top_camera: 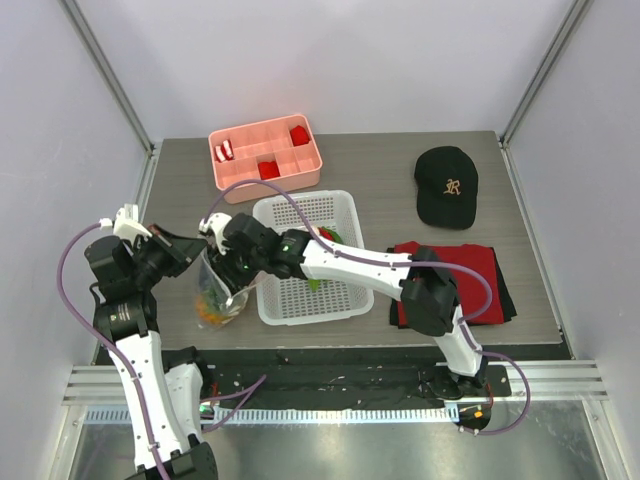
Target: Open the zip-top bag and remove the fake food
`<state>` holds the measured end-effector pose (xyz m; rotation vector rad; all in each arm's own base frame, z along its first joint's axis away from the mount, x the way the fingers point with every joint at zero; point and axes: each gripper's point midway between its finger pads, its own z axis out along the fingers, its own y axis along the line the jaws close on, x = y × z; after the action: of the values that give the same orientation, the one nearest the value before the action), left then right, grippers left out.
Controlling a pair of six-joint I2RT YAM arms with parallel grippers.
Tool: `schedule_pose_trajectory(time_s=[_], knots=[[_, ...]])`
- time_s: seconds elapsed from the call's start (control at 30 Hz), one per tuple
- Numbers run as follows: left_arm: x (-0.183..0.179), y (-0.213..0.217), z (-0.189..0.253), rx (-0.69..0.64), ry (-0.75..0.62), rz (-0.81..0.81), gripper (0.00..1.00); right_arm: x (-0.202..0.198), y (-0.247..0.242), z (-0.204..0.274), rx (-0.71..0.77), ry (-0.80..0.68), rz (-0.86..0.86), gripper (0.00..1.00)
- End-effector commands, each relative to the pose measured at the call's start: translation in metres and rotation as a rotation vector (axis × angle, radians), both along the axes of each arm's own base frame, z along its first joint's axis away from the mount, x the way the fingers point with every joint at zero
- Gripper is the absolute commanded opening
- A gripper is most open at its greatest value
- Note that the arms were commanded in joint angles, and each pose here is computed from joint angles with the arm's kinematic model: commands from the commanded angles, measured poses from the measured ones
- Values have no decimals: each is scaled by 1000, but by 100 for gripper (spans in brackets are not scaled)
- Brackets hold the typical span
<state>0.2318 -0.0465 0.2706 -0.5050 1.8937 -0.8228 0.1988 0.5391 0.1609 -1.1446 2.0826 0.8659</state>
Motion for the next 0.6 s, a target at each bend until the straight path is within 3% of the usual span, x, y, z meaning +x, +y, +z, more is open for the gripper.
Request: schedule_pose_trajectory(time_s=[0.0, 0.07, 0.1, 0.17, 0.3, 0.43, 0.57], knots=[[-2, -5, 16, 10, -64, -29, 0, 11, 9, 25, 88, -75, -38, 24], [-3, -4, 12, 15, -53, -25, 0, 10, 8, 38, 110, -91, -38, 16], [-2, -4, 10, 25, -50, -26, 0, 11, 6, 49, 127, -100, -44, 7], [-3, -3, 6, 26, -42, -26, 0, 14, 5, 66, 152, -121, -64, 1], [-3, -5, 0, 13, -34, -33, 0, 23, 9, 95, 202, -140, -114, 1], [-4, -5, 1, 17, -37, -32, 0, 36, 14, 111, 232, -37, -194, 1], [-4, -4, -2, 20, -27, -32, 0, 28, 17, 159, 333, 8, -199, 1]])
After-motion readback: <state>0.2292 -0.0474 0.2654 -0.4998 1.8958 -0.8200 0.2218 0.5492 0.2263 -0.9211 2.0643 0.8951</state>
